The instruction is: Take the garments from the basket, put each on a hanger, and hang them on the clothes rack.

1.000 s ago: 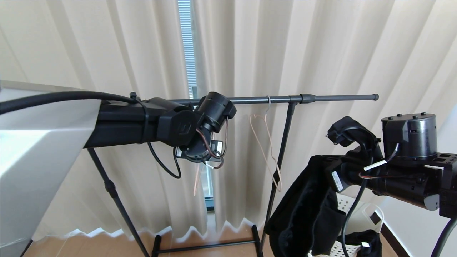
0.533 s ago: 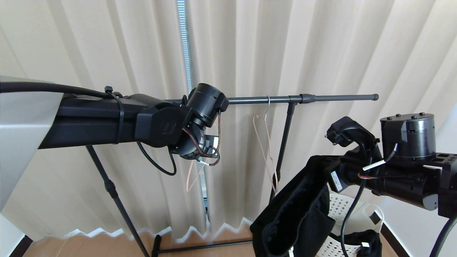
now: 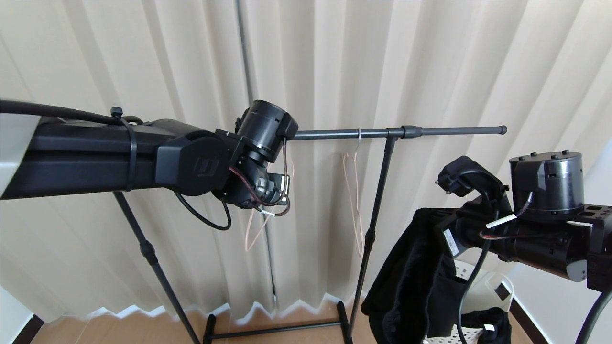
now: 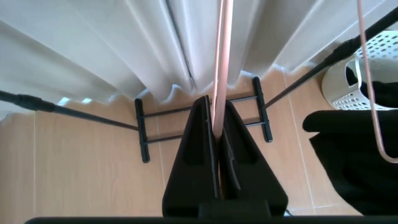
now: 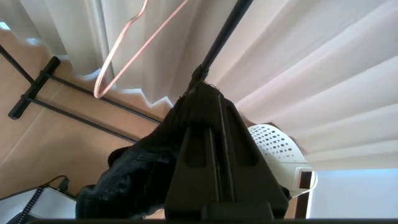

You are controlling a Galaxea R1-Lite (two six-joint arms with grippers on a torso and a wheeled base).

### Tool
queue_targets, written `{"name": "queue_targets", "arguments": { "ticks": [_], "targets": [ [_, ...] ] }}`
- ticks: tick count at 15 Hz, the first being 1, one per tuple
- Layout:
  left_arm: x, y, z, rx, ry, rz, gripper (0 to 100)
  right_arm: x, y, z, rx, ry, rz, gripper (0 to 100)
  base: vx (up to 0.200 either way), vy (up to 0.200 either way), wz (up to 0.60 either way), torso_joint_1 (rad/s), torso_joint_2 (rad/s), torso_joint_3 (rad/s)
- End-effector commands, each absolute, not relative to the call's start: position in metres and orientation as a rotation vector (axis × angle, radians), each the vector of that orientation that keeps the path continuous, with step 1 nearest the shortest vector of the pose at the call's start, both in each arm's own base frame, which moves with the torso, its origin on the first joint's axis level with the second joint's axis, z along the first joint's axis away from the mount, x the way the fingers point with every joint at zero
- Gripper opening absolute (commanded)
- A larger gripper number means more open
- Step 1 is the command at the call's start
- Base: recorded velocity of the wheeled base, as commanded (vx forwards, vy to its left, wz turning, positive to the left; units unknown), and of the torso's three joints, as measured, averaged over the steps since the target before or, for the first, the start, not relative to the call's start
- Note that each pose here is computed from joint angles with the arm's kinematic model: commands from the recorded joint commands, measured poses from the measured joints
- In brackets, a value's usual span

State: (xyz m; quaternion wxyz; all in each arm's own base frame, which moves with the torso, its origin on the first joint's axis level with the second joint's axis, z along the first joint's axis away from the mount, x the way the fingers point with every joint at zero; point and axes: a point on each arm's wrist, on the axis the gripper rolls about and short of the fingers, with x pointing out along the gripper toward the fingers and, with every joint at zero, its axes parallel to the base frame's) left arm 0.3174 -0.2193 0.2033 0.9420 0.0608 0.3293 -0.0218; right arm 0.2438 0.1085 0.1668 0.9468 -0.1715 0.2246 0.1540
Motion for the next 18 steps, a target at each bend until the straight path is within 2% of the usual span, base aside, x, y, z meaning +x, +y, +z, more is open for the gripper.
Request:
{"name": "queue_targets", "arguments": {
  "ticks": [1,5,10,13,15,18],
  "targets": [
    [0.31,-0.215,0.207,0.126,0.666,-0.064,0,0.245,0.109,0.167,-0.349,0.458,0.314,0,0.0,0.0,0.0,0.0,0.0,0.0],
    [0.294,-0.204,0.21,0.151,0.615,-0.167,0,0.245,0.109,0.165,-0.35,0.462,0.314,0,0.0,0.0,0.0,0.0,0.0,0.0],
    [0.254,-0.177,0.213,0.151,0.55,-0.254,0,0.243,0.108,0.168,-0.348,0.453,0.314,0,0.0,0.0,0.0,0.0,0.0,0.0],
    [0.207,-0.144,0.207,0.158,0.478,-0.347,0,0.228,0.106,0.178,-0.342,0.414,0.324,0,0.0,0.0,0.0,0.0,0.0,0.0],
    [0.196,-0.136,0.205,0.165,0.452,-0.367,0,0.223,0.107,0.179,-0.347,0.41,0.327,0,0.0,0.0,0.0,0.0,0.0,0.0],
    [0.155,-0.109,0.187,0.184,0.361,-0.467,0,0.216,0.121,0.188,-0.408,0.374,0.241,0,0.0,0.0,0.0,0.0,0.0,0.0]
  ]
}}
